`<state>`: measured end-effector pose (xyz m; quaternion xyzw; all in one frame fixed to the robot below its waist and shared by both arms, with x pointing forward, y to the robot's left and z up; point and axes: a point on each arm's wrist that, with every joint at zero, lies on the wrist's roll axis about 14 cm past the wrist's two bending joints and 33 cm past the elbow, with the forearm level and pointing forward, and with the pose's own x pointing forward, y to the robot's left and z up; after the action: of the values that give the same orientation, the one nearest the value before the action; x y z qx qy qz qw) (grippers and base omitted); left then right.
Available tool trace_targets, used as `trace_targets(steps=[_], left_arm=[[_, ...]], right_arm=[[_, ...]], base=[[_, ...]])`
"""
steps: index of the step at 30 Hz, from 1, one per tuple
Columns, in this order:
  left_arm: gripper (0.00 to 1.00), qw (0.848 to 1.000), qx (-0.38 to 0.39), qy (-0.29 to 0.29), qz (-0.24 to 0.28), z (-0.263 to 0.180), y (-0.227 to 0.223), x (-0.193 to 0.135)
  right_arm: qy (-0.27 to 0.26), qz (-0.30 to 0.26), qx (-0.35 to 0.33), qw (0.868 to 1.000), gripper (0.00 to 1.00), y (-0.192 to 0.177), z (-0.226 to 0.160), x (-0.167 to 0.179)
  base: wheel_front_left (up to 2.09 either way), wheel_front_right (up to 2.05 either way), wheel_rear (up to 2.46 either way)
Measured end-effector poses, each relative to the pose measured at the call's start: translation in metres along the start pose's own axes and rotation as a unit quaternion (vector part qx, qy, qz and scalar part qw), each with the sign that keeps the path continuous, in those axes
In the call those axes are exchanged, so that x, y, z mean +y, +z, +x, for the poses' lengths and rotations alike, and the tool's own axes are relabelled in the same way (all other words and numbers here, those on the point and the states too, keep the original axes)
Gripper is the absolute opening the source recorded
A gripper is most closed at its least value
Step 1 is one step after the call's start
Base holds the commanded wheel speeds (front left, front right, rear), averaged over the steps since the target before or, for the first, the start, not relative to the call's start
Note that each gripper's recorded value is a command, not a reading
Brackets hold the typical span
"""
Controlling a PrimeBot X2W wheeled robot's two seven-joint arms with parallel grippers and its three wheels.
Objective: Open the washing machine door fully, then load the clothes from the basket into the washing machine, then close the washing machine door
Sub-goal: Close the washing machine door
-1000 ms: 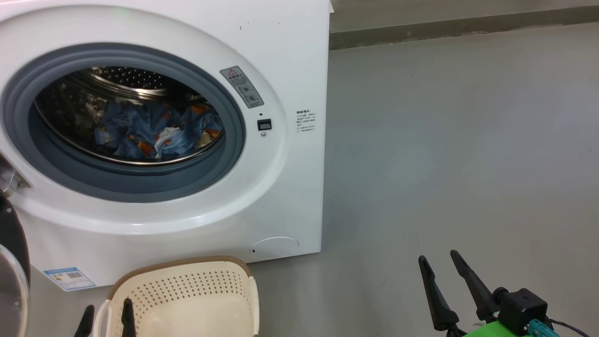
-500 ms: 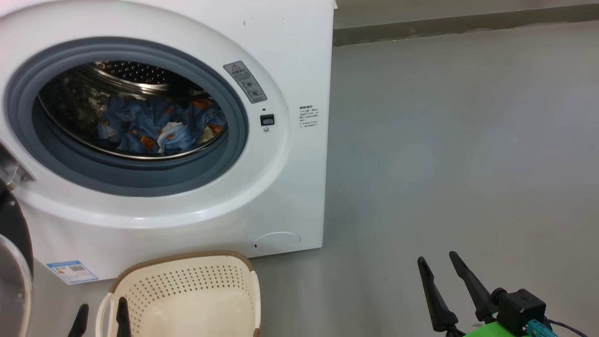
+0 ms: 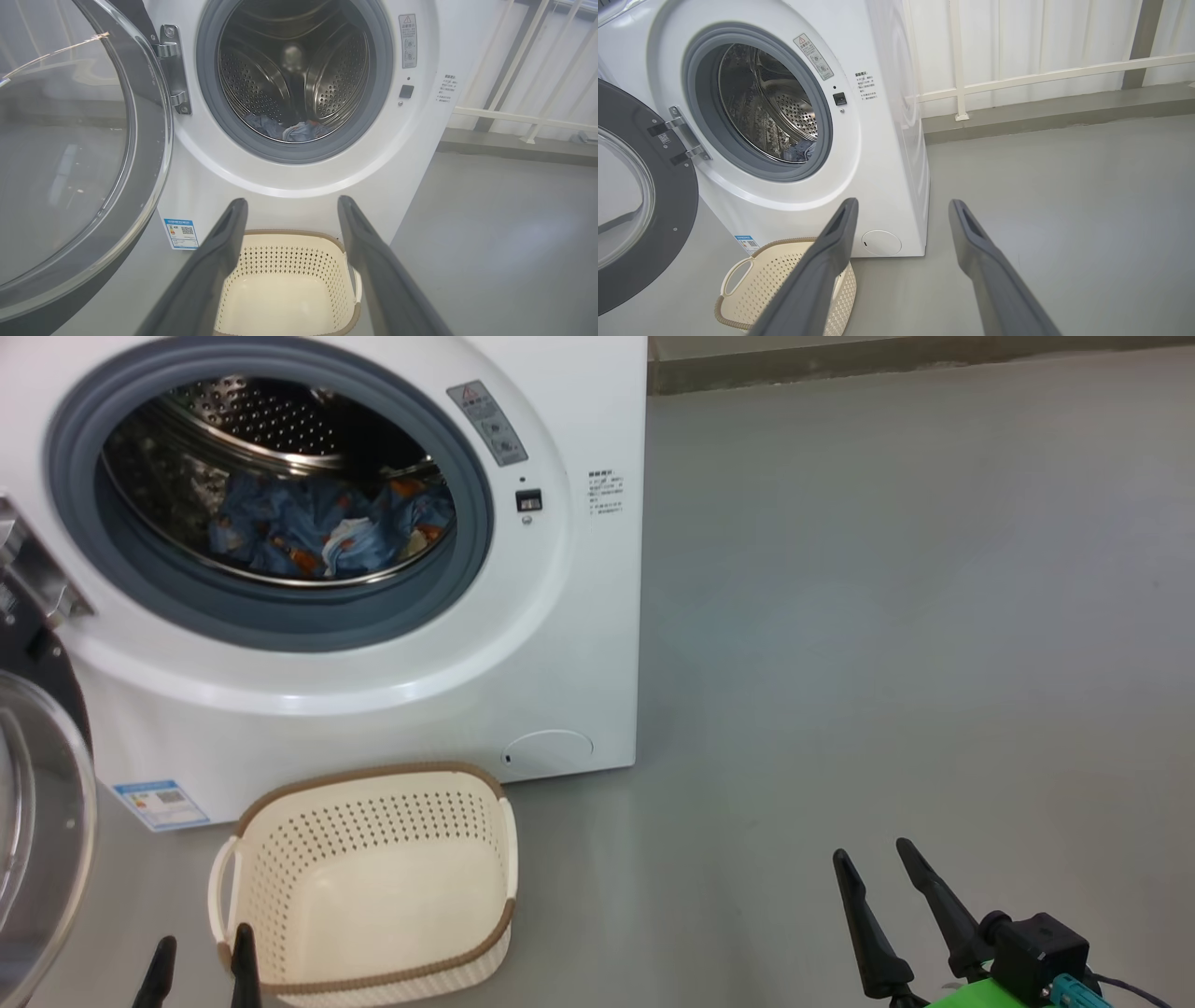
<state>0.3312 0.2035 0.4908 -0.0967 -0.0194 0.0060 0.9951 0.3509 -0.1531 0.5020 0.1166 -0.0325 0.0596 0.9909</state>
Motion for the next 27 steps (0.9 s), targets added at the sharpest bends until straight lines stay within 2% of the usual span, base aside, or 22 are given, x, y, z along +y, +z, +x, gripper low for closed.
trace_targets(steps=[8,27], left_arm=[[1.00,1.000,-0.006,0.001,0.000,-0.001,0.004,0.000],[1.00,1.000,-0.009,0.012,-0.009,-0.006,0.005,0.006]], right_arm=[[0.004,0.000,-0.001,1.000,1.00,0.000,0.001,0.003],[0.019,-0.002,0.009,1.000,1.00,-0.006,0.005,0.011]], base=[[-0.80,0.80,0.00],[-0.02,0.02,0.00]])
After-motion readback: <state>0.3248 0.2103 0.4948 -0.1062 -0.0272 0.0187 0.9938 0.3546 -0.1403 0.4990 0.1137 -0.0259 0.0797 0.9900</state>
